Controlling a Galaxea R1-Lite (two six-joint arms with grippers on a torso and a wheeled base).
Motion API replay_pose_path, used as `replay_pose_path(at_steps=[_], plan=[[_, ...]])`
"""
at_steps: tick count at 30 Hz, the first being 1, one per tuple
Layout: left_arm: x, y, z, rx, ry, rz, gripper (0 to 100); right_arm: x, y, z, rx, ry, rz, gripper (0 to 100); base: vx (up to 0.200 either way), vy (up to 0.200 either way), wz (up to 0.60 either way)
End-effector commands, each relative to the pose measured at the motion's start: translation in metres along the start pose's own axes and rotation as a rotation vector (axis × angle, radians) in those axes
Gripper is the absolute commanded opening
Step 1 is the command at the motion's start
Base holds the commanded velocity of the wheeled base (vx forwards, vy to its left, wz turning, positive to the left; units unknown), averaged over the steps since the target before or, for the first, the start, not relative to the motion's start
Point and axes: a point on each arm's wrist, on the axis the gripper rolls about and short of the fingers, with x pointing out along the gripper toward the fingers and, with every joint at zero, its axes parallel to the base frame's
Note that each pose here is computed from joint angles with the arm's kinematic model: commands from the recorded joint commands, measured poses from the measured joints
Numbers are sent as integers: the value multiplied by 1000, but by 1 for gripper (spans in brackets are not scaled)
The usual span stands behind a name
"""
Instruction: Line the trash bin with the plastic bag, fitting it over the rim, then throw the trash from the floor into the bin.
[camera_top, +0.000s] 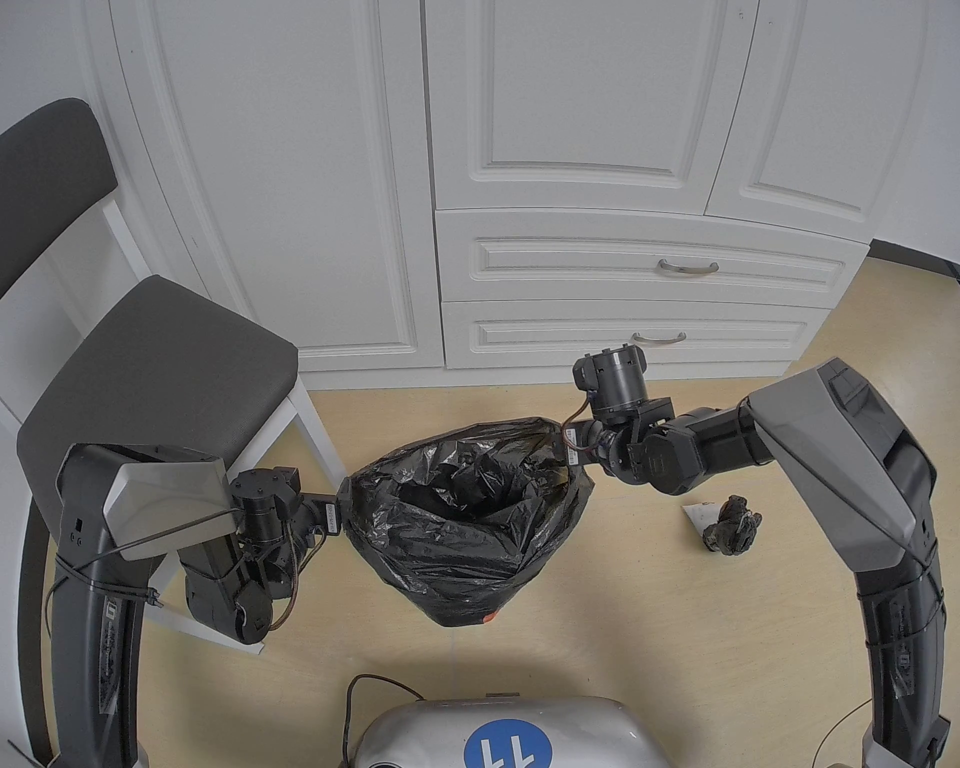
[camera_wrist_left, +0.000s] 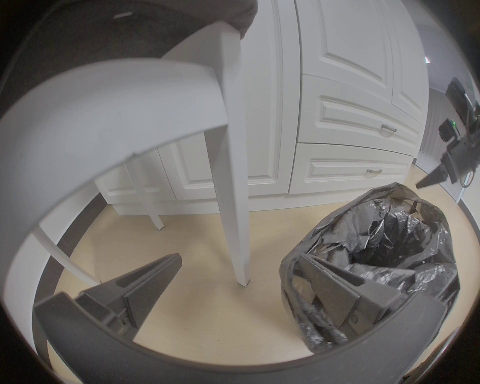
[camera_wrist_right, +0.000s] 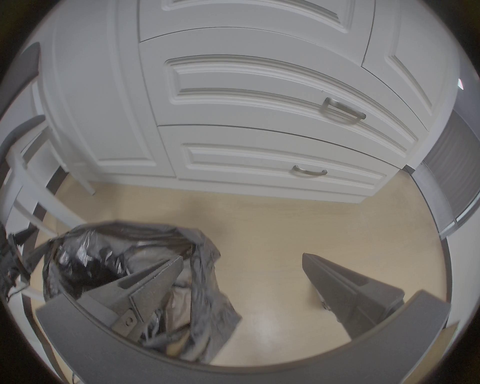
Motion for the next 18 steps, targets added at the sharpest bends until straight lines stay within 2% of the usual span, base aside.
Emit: replay_pose_path(at_steps=[1, 4, 12, 14, 15, 18], plan=[[-9, 0, 6, 18, -7, -10, 100, -21, -13, -3, -22, 48, 12, 100, 0, 0, 0], [-9, 0, 5, 19, -5, -10, 100, -11, -16, -14, -20, 77, 6, 100, 0, 0, 0], [-6, 0, -1, 22, 7, -11, 100, 32, -24, -65, -30, 171, -40, 100, 0, 0, 0], [-6, 0, -1, 23, 7, -11, 100, 32, -24, -65, -30, 171, -40, 100, 0, 0, 0], [-5, 0, -5, 25, 14, -9, 100, 41, -24, -78, -28, 186, -47, 100, 0, 0, 0], [-3, 0, -6, 25, 14, -9, 100, 49, -22, -88, -18, 178, -46, 100, 0, 0, 0]])
